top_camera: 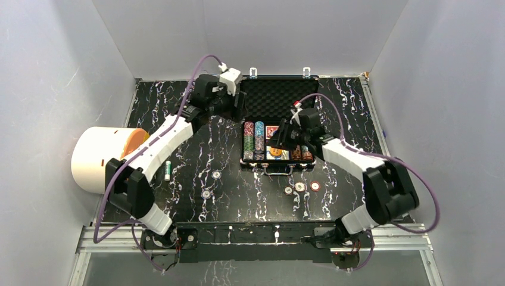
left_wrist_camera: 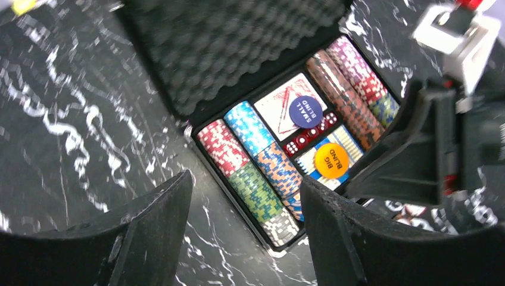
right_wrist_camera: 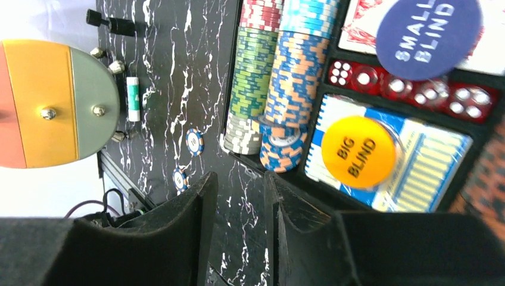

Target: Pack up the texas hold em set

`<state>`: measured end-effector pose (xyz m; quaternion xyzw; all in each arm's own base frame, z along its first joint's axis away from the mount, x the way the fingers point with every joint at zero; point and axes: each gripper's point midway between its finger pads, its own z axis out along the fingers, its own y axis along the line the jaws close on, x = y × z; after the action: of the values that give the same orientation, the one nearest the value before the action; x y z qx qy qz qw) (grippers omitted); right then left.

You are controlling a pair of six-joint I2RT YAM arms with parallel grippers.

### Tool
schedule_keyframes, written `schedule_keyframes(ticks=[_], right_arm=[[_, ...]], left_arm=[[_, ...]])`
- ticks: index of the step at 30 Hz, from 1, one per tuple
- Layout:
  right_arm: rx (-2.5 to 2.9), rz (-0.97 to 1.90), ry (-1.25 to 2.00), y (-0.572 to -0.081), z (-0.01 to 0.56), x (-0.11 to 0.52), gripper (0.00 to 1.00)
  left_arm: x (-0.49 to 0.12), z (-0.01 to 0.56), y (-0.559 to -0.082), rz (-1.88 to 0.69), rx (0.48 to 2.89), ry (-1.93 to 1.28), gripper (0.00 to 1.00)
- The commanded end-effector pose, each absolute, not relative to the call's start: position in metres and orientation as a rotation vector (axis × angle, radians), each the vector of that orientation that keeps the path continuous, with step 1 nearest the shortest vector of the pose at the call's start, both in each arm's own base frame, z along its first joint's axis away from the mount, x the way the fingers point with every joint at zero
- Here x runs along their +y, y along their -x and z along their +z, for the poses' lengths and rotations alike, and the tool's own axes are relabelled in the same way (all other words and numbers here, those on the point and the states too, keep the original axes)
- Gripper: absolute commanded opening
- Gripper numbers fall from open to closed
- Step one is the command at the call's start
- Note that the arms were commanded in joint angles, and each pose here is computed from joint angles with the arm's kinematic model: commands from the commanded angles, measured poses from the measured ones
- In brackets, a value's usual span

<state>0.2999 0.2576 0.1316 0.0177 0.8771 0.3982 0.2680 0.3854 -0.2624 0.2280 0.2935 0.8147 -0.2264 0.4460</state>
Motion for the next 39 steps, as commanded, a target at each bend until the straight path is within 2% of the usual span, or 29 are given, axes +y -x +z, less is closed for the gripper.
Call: schedule_keyframes(ticks=[1, 9, 13, 18, 25, 29, 39], right_arm=[[2.311, 1.19, 0.111, -0.314, 0.154, 0.294, 0.42], [2.486, 0.735, 0.223, -0.328, 0.116, 0.297, 0.44], [2.524, 0.567, 0.309, -0.321, 0.103, 0.298, 0.45], [2.603, 0.396, 0.367, -0.313, 0.076, 0.297, 0.41], [2.584, 0.373, 0.352, -0.317, 0.074, 0.297, 0.32], [2.553, 0.407, 0.343, -0.318, 0.082, 0.301, 0.32], [2.413, 0.54, 0.38, -0.312, 0.136, 0.311, 0.49]], left_arm=[[-0.219, 0.229, -0.373, -0.5, 2.225, -0.243, 0.65], [-0.192, 0.202, -0.336, -0.533, 2.242, -0.135, 0.69], [-0.161, 0.193, -0.336, -0.364, 2.255, -0.018, 0.7], [-0.144, 0.187, -0.337, -0.279, 2.248, 0.022, 0.71], [-0.151, 0.173, -0.335, -0.306, 2.289, -0.02, 0.72], [-0.15, 0.169, -0.335, -0.291, 2.299, -0.027, 0.72], [-0.136, 0.166, -0.329, -0.291, 2.33, 0.104, 0.73]])
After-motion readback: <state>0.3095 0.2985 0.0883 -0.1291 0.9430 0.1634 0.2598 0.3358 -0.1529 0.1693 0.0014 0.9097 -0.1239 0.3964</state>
